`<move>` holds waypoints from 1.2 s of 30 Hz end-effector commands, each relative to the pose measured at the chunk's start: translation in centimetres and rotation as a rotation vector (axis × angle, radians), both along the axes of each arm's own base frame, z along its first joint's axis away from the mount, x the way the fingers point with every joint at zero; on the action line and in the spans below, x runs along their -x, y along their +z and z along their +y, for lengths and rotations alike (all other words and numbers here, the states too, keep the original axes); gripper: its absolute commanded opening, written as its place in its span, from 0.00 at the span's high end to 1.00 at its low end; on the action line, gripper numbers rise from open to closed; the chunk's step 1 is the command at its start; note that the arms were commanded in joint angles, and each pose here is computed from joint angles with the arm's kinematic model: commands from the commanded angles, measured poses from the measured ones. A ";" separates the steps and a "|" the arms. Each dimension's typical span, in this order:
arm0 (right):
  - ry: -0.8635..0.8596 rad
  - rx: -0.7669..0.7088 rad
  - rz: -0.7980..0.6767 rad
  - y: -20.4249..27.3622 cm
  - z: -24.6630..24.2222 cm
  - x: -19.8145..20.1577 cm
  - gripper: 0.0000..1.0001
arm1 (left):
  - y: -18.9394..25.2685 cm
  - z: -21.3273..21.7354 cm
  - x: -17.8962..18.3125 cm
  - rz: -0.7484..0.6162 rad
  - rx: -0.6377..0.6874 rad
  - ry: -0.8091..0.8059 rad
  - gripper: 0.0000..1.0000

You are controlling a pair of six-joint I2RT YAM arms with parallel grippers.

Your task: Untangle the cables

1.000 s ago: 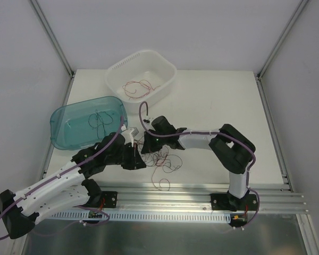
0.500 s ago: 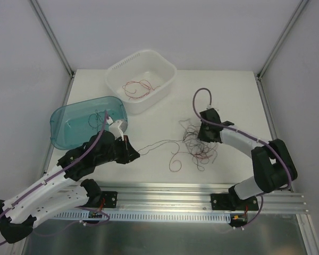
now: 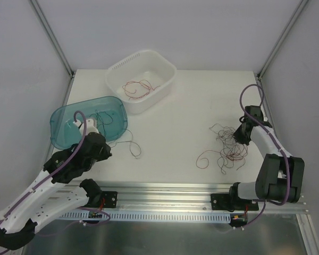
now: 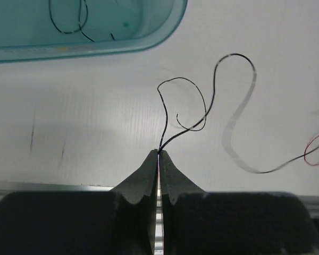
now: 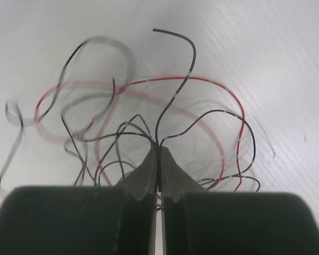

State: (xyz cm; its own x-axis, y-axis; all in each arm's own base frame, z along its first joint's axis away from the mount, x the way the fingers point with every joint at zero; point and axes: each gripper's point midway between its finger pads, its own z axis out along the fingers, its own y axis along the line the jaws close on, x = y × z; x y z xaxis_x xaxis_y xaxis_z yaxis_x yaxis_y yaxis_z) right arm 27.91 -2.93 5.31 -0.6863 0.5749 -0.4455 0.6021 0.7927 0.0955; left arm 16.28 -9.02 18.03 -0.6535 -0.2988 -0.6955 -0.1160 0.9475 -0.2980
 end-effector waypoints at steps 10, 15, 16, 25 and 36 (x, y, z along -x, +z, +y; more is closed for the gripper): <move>-0.005 -0.076 -0.068 3.0 -0.8 -0.9 0.99 | 4.5 4.1 0.0 -0.113 -0.046 0.129 1.00; 0.117 -0.085 -0.066 3.3 2.4 -0.3 0.91 | 5.9 0.7 -0.8 -0.129 0.023 -0.011 1.00; 0.138 -0.083 -0.066 3.4 2.9 -0.1 0.88 | 6.5 0.0 -1.1 -0.145 0.038 -0.034 1.00; 0.452 -0.045 -0.193 8.0 9.1 1.8 0.14 | 12.1 -4.3 -3.4 -0.215 0.074 -0.182 1.00; 0.597 -0.095 -0.355 11.1 12.4 6.8 0.00 | 15.0 -0.4 -10.0 -0.264 -0.053 0.012 1.00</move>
State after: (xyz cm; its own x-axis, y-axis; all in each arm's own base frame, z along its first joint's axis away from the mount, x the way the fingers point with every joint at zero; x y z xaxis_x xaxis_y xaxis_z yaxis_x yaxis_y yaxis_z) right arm 22.77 9.61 17.06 -0.7036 0.1972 -0.6826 -0.0130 0.9570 0.2898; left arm 25.17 -10.37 31.32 -0.4881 -0.2693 -0.8302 -0.0503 0.9583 -0.2813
